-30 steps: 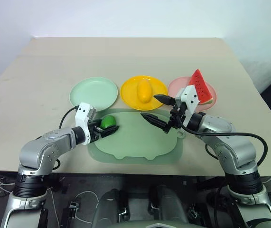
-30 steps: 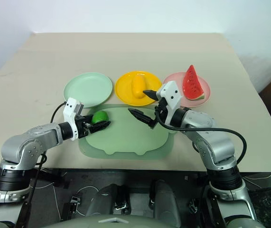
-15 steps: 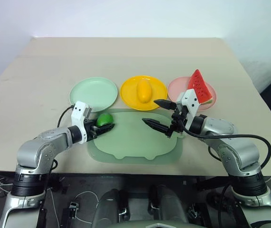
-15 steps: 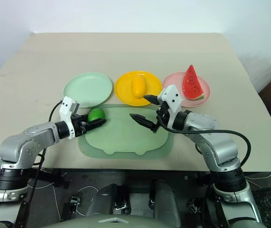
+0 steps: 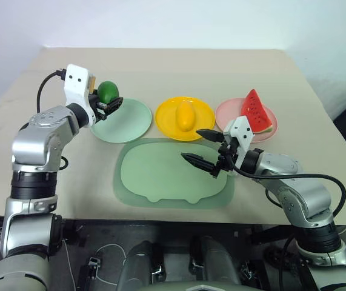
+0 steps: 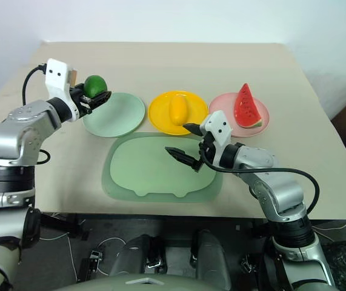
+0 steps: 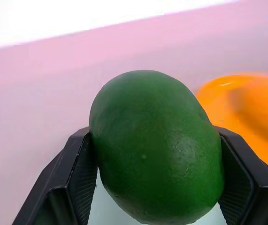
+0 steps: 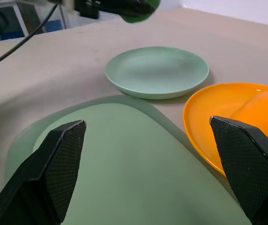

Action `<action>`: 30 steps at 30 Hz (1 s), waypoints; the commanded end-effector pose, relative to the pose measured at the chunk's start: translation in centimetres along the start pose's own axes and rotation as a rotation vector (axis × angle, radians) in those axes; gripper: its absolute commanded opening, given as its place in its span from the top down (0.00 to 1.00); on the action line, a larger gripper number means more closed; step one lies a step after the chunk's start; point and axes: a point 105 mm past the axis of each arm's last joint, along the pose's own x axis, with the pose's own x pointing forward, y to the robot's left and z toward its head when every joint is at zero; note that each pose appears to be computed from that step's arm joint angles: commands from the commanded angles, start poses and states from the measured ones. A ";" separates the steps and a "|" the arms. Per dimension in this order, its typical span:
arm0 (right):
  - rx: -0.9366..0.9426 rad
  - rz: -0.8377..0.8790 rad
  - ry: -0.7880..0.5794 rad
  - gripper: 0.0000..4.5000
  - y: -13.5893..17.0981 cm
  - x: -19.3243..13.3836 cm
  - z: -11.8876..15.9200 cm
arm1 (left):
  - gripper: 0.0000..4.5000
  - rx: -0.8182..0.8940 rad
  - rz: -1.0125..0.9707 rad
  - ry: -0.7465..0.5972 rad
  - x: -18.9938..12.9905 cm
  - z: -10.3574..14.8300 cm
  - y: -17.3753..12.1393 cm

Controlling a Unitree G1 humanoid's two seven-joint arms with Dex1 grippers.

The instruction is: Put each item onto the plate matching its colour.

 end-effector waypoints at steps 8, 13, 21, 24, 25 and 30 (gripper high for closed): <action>-0.057 -0.020 -0.052 0.00 -0.3 0.3 1.6 | 0.34 -0.002 0.042 0.096 3.6 -3.3 0.5; -0.060 -0.024 -0.053 0.00 -0.3 0.2 1.6 | 0.17 -0.058 -0.027 0.113 3.8 -4.6 -0.7; -0.077 -0.026 -0.051 0.00 -0.5 0.2 1.7 | 0.01 -0.081 -0.052 0.087 3.1 -4.0 -0.8; -0.082 -0.020 -0.058 0.00 -0.4 0.2 1.8 | 0.01 -0.066 -0.041 0.071 2.2 -3.0 -0.3; -0.082 -0.018 -0.060 0.00 -0.4 0.2 1.8 | 0.01 -0.052 -0.041 0.063 1.8 -2.7 -0.1; -0.088 -0.025 -0.060 0.00 -0.8 0.1 1.8 | 0.01 -0.021 -0.060 0.009 -1.1 -0.8 0.7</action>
